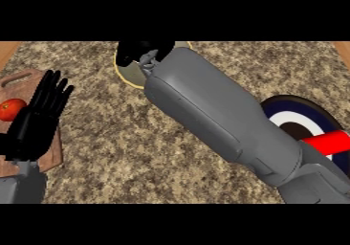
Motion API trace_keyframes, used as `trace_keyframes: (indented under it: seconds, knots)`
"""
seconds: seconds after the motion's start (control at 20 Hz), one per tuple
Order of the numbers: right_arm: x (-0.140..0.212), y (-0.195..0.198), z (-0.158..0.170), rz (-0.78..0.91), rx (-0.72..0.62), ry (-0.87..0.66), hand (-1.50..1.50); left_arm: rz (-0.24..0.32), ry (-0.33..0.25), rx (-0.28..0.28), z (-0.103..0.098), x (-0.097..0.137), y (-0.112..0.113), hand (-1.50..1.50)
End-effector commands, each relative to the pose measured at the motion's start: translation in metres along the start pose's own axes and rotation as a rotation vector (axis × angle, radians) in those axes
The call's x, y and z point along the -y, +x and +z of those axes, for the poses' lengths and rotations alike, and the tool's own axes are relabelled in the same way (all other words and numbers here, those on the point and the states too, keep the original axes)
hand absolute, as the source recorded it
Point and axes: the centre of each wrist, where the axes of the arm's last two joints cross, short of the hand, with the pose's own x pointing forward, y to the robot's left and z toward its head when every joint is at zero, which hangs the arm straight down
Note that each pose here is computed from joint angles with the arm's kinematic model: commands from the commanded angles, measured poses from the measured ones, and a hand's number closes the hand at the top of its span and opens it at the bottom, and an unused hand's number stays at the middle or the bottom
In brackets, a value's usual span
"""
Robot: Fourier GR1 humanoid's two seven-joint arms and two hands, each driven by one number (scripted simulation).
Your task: Pick the cupcake from the plate and place it in the bowl
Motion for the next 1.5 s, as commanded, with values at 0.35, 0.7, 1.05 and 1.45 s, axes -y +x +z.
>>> trace_keyframes:
  seconds: [0.35,0.7,1.05,1.45]
  knots:
    - [-0.032,-0.071,-0.056,-0.075,-0.046,-0.011,1.50,-0.010,-0.035,0.004,-0.003,0.002,0.000,0.00]
    - [-0.055,-0.116,-0.065,0.028,-0.140,0.157,1.50,0.008,-0.082,0.029,-0.006,0.016,-0.001,0.00]
    - [-0.064,-0.130,-0.065,-0.154,-0.199,0.296,-1.50,0.021,-0.090,0.027,-0.015,0.030,0.000,0.00]
    - [-0.049,-0.137,-0.070,-0.528,-0.090,0.088,-1.50,0.014,-0.100,0.034,-0.015,0.028,0.011,0.00]
